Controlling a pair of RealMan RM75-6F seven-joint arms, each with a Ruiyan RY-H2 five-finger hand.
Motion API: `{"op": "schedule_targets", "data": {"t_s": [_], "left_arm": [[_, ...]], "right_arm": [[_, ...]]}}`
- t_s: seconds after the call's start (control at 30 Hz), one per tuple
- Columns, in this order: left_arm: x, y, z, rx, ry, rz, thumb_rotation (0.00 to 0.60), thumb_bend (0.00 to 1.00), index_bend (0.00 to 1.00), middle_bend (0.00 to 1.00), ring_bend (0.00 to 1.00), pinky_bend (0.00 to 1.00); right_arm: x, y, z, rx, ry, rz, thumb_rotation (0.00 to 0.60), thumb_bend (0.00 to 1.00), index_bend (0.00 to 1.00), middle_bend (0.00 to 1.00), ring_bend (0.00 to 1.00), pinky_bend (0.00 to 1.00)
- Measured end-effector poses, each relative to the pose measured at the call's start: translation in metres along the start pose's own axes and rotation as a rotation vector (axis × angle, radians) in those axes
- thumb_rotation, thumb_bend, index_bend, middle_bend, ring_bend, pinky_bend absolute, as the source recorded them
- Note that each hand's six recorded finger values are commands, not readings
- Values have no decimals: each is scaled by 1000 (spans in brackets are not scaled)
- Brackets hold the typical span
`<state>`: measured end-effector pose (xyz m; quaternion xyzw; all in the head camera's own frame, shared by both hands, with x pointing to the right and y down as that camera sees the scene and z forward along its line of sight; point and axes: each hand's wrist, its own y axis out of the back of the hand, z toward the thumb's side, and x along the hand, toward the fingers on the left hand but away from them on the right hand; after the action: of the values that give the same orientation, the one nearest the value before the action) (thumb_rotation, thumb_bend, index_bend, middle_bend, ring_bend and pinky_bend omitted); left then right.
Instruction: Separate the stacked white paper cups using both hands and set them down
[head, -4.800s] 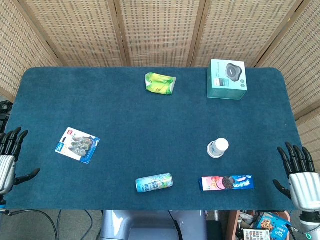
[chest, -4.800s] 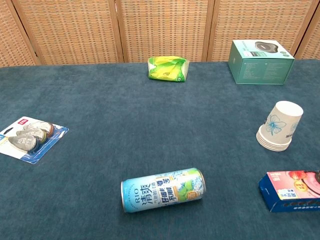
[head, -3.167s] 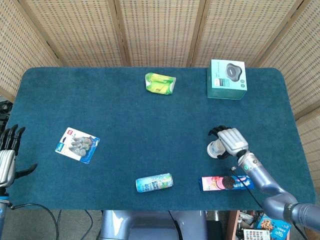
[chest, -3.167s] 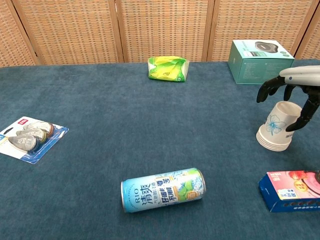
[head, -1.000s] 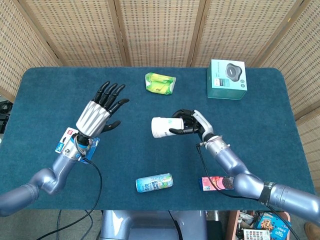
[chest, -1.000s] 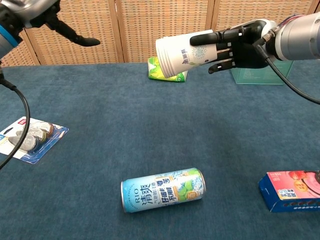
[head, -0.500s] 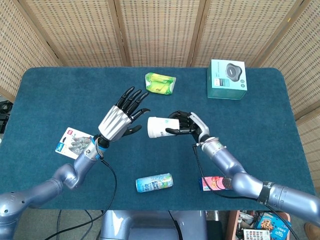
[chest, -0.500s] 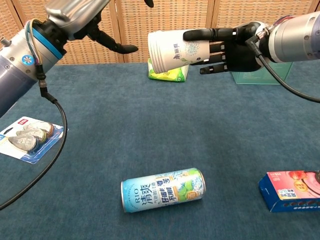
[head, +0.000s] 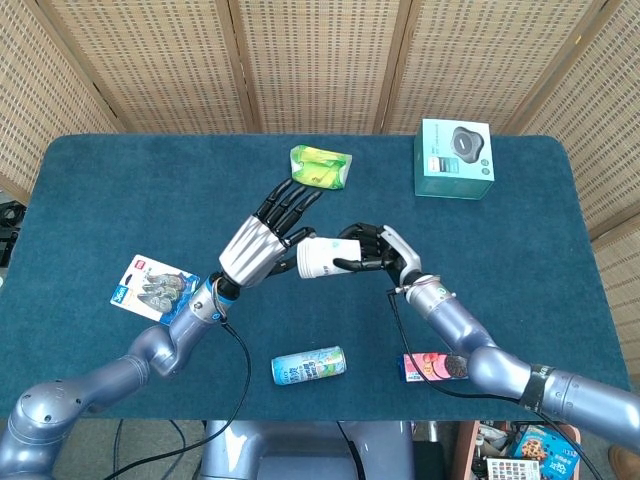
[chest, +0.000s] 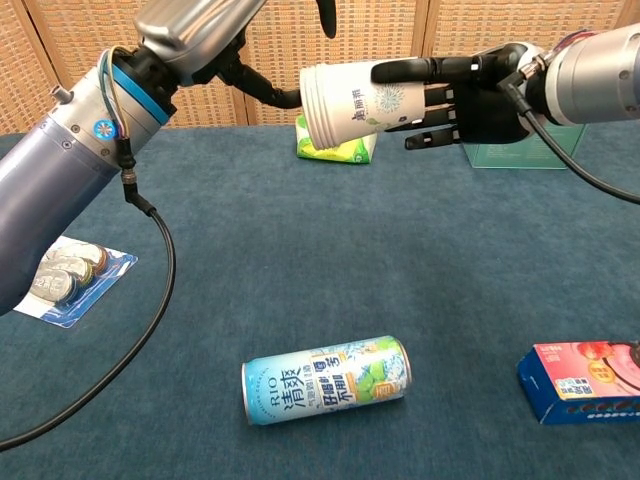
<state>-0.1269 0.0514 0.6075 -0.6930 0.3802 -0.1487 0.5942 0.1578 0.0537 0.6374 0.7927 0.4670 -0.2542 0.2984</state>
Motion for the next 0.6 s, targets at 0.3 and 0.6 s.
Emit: {"op": "schedule_targets", "data": {"t_s": [0.3, 0.6], "left_arm": [[2, 0, 2, 12, -9, 15, 600, 274, 505, 0, 0, 0], [1, -4, 5, 13, -18, 4, 600, 364, 543, 0, 0, 0]], "right_arm": [[2, 7, -3, 9, -6, -6, 600, 540, 584, 611, 514, 636], [2, 10, -5, 13, -11, -7, 600, 541, 584, 611, 514, 636]]}}
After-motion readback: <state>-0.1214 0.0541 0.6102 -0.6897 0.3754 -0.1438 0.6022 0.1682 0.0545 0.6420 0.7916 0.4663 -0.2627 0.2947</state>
